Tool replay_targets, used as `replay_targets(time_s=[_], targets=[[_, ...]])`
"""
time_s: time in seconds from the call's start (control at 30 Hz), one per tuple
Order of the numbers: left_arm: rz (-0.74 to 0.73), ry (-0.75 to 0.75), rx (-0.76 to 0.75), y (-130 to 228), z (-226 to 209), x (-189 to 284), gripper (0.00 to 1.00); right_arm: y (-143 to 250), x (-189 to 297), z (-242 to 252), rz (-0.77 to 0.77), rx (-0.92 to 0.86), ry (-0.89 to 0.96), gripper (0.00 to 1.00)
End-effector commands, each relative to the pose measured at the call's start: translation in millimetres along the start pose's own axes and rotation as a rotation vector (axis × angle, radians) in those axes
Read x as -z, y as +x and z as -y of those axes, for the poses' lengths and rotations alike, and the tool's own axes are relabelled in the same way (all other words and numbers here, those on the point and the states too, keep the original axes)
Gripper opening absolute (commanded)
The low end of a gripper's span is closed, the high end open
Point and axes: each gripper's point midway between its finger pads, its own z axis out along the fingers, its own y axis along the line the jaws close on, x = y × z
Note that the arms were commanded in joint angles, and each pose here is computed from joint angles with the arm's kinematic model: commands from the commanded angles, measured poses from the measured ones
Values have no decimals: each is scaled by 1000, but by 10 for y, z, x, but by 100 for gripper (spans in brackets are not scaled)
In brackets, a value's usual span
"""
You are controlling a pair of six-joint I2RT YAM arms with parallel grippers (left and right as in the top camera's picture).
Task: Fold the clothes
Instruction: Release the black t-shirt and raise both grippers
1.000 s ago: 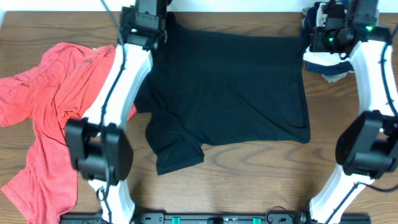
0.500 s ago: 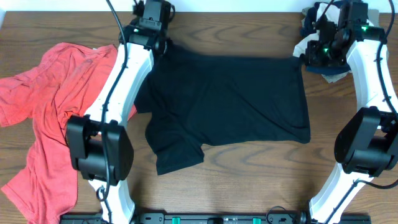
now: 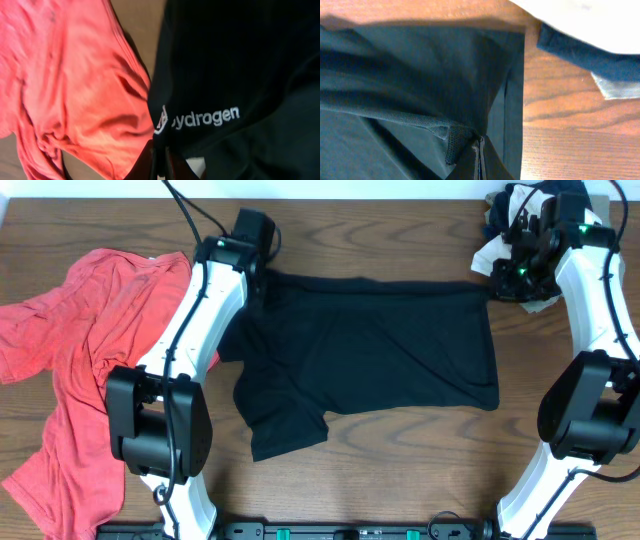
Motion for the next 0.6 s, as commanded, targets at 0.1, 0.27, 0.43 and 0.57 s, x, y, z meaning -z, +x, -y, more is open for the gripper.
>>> replay_targets(time_s=[0.1, 0.27, 0.43, 0.57], targets=[[-89, 4, 12, 318, 47, -188, 6, 339, -283, 96, -107, -53, 25, 1], [-123, -2, 20, 441, 61, -260, 6, 434, -375, 143, -125, -80, 26, 1], [-144, -5, 21, 494, 53, -254, 6, 463, -375, 167, -134, -95, 27, 1], [-173, 9, 37, 563, 77, -243, 6, 528, -370, 161, -160, -100, 26, 1]])
